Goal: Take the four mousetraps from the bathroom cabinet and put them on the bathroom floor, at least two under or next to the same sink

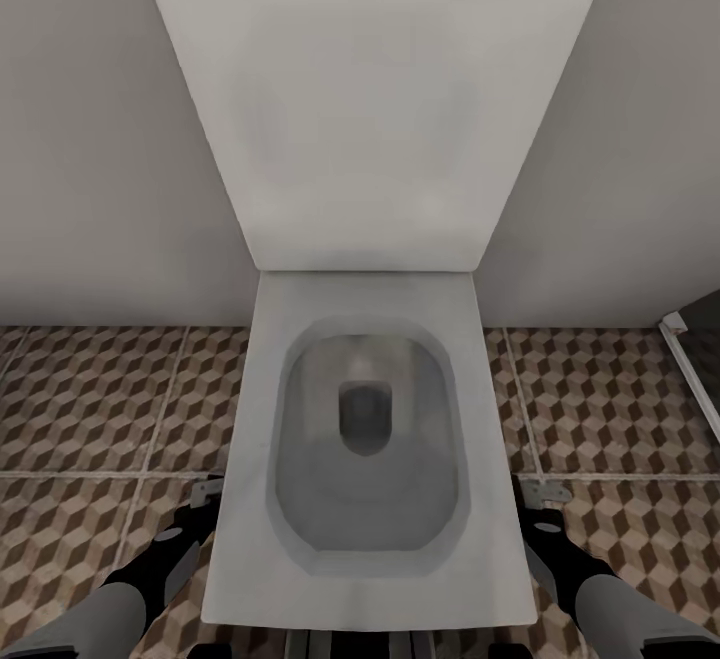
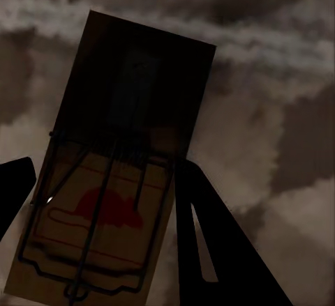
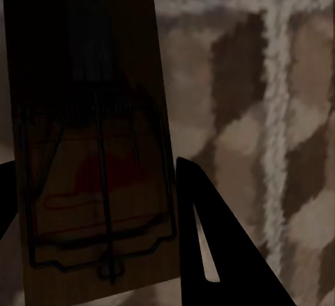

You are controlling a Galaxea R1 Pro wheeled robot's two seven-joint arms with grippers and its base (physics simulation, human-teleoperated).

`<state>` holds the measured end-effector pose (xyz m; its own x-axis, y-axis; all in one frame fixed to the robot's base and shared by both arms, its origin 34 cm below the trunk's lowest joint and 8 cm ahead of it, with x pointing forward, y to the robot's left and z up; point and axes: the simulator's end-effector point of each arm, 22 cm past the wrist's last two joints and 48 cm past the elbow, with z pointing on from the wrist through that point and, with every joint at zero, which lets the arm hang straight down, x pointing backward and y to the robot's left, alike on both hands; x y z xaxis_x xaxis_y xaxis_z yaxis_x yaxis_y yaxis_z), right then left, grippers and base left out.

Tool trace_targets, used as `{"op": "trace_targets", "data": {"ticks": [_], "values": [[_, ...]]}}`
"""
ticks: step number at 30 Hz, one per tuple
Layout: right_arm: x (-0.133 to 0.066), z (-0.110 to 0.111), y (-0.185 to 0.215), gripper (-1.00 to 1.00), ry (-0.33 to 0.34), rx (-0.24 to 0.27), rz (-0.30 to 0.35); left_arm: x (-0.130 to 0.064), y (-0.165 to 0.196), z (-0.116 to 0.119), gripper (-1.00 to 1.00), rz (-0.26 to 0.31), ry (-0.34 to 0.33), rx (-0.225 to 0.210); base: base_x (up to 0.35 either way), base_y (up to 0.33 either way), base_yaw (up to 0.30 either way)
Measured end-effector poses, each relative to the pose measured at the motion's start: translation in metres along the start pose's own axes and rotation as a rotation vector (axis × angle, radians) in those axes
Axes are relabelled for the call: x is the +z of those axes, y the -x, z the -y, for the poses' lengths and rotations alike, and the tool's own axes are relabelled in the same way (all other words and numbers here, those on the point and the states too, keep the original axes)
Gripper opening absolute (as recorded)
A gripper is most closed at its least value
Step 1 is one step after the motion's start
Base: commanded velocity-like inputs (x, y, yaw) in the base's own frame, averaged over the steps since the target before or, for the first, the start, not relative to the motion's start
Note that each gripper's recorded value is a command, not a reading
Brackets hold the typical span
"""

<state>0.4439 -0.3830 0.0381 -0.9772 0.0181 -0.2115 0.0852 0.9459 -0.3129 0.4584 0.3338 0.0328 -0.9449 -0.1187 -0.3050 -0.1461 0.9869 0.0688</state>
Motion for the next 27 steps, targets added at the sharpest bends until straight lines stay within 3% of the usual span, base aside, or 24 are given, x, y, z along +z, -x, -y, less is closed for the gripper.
{"op": "trace_targets", "data": {"ticks": [21,22,23,27], "values": [[0.0,0.0,0.0,-1.0,-0.001,0.003,0.0,0.0,0.0,0.0,-1.0,0.001,0.0,0.002,0.0,0.0,0.0],[0.0,0.0,0.001,1.0,-0.002,0.003,0.002,0.0,0.0,0.0,-1.0,0.001,0.0,0.002,0.0,0.0,0.0],[-0.001,0.0,-0.022,1.0,-0.005,-0.016,-0.092,0.0,0.0,0.0,-1.0,0.0,0.0,0.002,0.0,0.0,0.0],[-0.001,0.0,-0.023,1.0,-0.005,-0.018,-0.096,0.0,0.0,0.0,-1.0,0.0,0.0,0.002,0.0,0.0,0.0]]}}
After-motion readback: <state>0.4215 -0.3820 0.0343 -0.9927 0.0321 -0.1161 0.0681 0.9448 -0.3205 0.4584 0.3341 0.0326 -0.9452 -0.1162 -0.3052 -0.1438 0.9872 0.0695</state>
